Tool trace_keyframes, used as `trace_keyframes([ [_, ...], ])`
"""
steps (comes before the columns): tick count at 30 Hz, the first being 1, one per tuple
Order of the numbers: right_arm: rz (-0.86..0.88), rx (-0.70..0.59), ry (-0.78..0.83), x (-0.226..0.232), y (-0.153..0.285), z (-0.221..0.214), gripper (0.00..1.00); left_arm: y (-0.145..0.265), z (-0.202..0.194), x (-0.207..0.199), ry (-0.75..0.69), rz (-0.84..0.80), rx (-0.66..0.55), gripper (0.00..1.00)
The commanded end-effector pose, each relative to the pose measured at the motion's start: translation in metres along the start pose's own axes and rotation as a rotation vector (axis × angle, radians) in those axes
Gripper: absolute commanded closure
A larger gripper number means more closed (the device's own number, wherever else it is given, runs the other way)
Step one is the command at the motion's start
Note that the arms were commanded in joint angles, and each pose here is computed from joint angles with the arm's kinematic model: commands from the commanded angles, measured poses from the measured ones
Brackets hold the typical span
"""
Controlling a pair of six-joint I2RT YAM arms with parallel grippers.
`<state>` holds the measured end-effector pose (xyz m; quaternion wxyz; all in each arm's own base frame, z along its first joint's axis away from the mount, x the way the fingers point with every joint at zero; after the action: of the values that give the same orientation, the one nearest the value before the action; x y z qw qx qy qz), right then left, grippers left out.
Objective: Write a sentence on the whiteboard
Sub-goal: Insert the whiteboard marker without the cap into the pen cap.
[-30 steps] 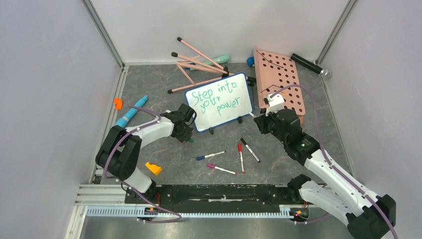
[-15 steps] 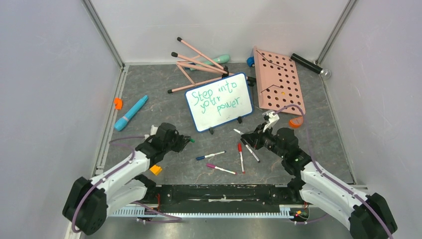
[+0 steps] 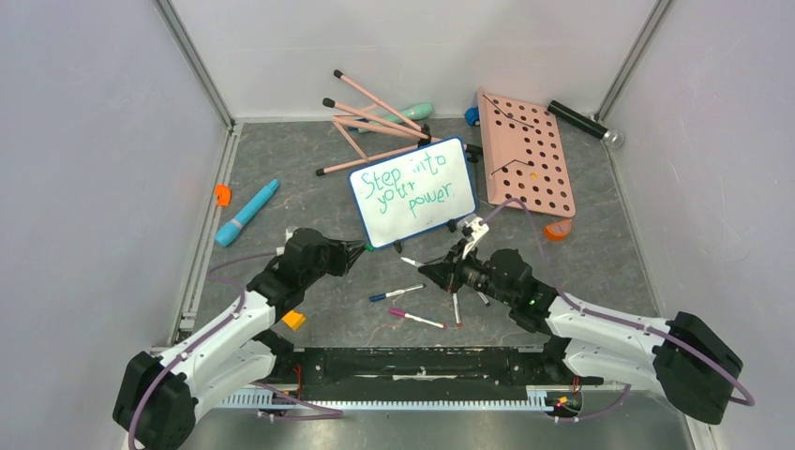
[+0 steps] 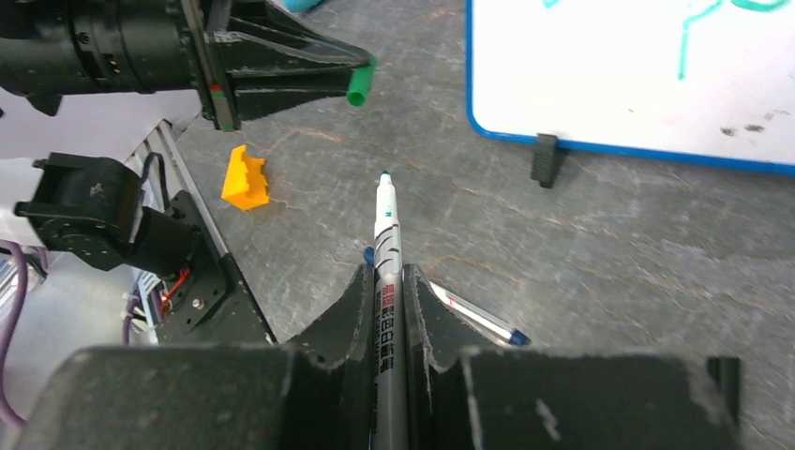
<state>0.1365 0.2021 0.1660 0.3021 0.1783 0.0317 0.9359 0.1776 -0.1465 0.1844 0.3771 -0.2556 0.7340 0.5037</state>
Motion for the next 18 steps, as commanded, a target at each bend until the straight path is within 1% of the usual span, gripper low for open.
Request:
trace_keyframes([
  [1, 0.026, -0.117, 0.019, 0.019, -0.018, 0.035, 1.0, 0.005, -0.01, -0.02, 0.053, -0.085, 0.076, 0.98],
  [11, 0.051, -0.082, 0.045, 0.037, -0.041, 0.039, 1.0, 0.009, -0.011, -0.019, 0.065, -0.089, 0.101, 0.98],
  [18, 0.013, -0.086, 0.045, 0.038, -0.047, 0.04, 1.0, 0.012, -0.011, -0.02, 0.078, -0.107, 0.112, 0.98],
])
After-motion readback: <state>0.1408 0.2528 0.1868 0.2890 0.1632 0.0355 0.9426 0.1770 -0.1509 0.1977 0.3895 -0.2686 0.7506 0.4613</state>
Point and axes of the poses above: each gripper's point midway between its finger pads, its own y axis back along the fingers, its own x axis along the line the jaws close on, z = x × y, the point moved 10 cm from there along y, back along the fingers, and after that the axes turned 9 degrees about y, right-handed, at the moved point
